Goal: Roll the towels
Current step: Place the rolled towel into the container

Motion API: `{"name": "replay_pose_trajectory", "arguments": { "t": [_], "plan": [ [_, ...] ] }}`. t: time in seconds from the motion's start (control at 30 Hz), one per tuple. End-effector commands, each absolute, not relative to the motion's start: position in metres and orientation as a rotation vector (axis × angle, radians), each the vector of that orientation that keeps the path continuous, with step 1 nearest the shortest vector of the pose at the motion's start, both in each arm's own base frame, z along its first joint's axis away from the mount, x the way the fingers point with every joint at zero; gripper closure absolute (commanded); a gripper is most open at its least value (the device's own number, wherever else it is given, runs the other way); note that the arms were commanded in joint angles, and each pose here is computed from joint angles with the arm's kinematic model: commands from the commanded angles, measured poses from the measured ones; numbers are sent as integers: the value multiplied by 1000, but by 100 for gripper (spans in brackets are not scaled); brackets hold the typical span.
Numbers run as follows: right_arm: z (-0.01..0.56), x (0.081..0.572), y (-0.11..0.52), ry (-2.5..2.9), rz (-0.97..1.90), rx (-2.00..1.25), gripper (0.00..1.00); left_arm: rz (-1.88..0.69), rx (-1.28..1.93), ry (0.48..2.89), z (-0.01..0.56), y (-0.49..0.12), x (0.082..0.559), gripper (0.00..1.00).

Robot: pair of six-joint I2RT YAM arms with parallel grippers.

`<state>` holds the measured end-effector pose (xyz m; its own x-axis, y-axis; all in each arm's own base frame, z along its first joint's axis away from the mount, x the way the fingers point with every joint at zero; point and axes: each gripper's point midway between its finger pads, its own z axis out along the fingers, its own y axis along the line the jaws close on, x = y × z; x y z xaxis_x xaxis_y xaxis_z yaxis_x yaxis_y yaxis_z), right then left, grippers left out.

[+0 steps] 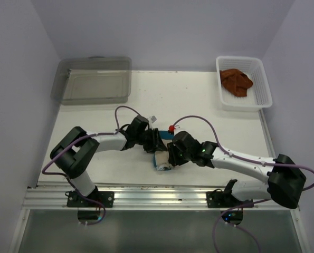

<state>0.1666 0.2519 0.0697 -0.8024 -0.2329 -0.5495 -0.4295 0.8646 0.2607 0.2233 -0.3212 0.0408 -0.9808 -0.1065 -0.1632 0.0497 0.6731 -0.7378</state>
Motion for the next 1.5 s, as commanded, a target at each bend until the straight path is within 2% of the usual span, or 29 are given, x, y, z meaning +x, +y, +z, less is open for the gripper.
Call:
{"name": "replay_pose_trajectory", "arguments": {
  "t": [0.0, 0.07, 0.1, 0.17, 0.2, 0.33, 0.5, 0.8, 1.23, 1.47],
  "plan": [
    [103, 176, 267, 2436, 571, -473, 61, -1181, -11, 2711, 29, -321, 217, 70],
    [115, 179, 261, 2421, 540, -460, 60, -1203, 7, 2705, 34, -323, 216, 78],
    [122, 181, 256, 2408, 516, -446, 60, -1209, 17, 2699, 37, -324, 217, 86],
    [143, 187, 243, 2361, 469, -408, 55, -1227, 37, 2685, 45, -323, 219, 98],
    [151, 189, 237, 2342, 448, -393, 49, -1235, 43, 2677, 48, -323, 221, 100],
    [184, 195, 211, 2267, 369, -317, 35, -1279, 37, 2629, 66, -320, 233, 100],
    [196, 202, 172, 2228, 213, -193, 29, -1342, 43, 2556, 95, -315, 251, 100],
    [192, 209, 152, 2224, 155, -73, 28, -1328, 70, 2444, 168, -300, 287, 100],
    [185, 219, 161, 2244, 201, -74, 29, -1149, -85, 2231, 263, -197, 414, 100],
    [170, 218, 174, 2282, 237, -99, 29, -1050, -128, 2247, 268, -131, 484, 100]
  ]
}}
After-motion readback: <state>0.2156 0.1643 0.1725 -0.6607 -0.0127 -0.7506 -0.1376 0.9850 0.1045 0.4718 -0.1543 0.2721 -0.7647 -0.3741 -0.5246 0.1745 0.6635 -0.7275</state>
